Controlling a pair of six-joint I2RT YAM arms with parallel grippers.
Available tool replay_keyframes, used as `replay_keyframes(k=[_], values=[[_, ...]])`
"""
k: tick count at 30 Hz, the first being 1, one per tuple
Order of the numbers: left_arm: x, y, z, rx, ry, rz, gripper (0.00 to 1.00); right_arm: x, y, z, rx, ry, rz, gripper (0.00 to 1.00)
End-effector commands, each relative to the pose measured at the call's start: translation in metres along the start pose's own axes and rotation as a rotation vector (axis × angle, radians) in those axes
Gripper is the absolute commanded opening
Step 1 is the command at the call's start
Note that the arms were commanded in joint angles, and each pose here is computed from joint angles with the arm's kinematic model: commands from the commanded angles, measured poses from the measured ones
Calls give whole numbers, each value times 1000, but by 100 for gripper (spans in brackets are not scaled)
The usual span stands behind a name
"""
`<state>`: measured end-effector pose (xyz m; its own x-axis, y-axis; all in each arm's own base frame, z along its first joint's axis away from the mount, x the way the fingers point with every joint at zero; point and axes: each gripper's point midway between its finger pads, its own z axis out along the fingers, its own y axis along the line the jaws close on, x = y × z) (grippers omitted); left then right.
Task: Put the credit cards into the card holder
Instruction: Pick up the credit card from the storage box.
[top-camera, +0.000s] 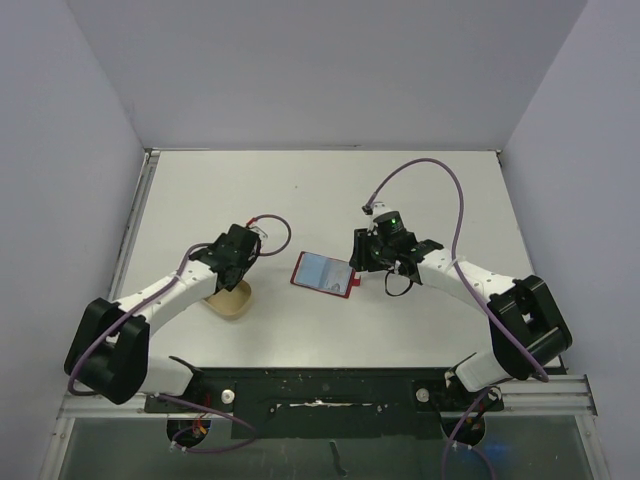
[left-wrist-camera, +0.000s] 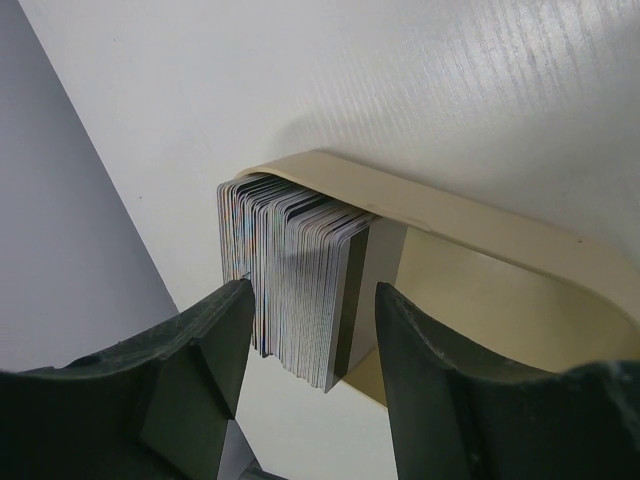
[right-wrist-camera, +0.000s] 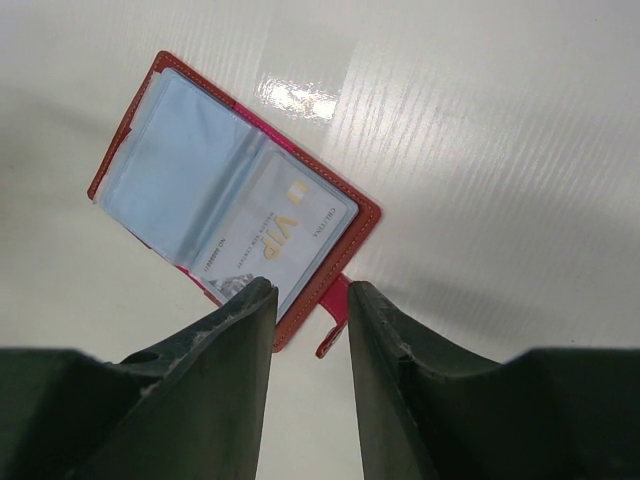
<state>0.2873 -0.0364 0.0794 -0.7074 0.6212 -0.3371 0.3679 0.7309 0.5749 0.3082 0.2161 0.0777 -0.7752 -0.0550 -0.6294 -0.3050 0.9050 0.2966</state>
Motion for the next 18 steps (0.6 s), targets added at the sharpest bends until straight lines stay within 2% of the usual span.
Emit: replay_keyframes(k=[1,18], values=[[-8,7,4,-39,-23,-4,49,-40,17,-14,-62,-119,-1,35],[-8,16,7,-99,3,32,43,-43,15,-16,-71,-116,-2,35]])
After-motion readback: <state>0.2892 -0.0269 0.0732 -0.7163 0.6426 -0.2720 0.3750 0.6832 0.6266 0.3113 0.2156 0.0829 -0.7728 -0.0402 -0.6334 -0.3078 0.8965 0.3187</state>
